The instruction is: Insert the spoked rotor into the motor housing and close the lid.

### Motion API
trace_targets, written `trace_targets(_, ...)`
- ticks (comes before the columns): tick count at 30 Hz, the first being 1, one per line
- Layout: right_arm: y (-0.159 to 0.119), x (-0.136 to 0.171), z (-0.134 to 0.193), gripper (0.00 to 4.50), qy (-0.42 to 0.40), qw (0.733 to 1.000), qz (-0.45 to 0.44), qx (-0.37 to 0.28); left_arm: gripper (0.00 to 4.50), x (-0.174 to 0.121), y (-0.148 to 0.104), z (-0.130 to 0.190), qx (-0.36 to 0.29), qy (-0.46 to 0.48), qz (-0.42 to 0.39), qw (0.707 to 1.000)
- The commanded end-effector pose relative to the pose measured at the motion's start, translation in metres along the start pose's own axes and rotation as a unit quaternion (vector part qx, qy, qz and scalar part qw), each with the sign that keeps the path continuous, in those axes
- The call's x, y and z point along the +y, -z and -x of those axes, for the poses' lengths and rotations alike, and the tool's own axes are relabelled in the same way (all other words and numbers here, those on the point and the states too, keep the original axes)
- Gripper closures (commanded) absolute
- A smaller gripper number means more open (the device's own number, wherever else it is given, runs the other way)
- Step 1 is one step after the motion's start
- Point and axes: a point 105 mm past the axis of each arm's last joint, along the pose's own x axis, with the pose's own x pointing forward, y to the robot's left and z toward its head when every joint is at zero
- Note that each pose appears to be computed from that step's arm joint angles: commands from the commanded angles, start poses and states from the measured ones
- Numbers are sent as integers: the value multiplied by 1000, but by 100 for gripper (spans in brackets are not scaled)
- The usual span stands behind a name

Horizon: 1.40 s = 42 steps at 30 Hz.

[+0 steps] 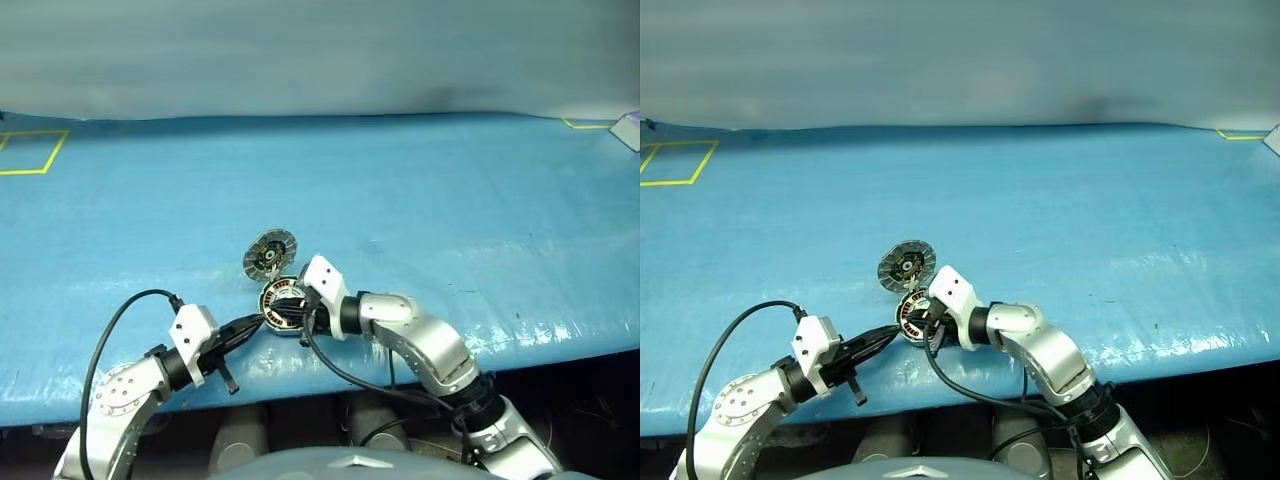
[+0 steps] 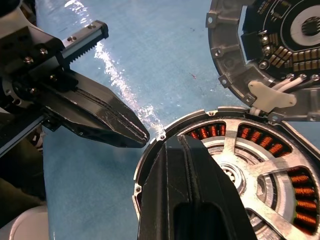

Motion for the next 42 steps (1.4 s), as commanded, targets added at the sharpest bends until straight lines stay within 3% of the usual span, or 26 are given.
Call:
trace_targets(1,-25,14,12,450,-33,998,19,-46,448,-1,-18,4,-20,15,-7,1000)
trace_targets(7,-26,11,33,450,-20,996,25,-88,448,9,-28,10,-15,15,1,1000)
trace_targets(9,-11,0,46,450,16,997,12,-78,448,17,-33,16,-12,13,-4,1000)
trace_targets(17,21,-13,79,450,114,989,31,-88,448,70,-38,38,19,-64,-36,997)
trace_targets(21,34,-15,85,450,155,982,50,-94,448,103,-44,38,-2,-118,-43,992)
trace_targets(27,47,-6,84,450,167,979,58,-100,448,134,-57,17,-31,-126,-59,990)
trace_targets(31,54,2,82,450,159,981,55,-97,448,140,-63,-6,-29,-79,-58,995)
trace_targets(42,57,2,81,450,162,981,58,-86,448,120,-77,-66,-39,84,14,996)
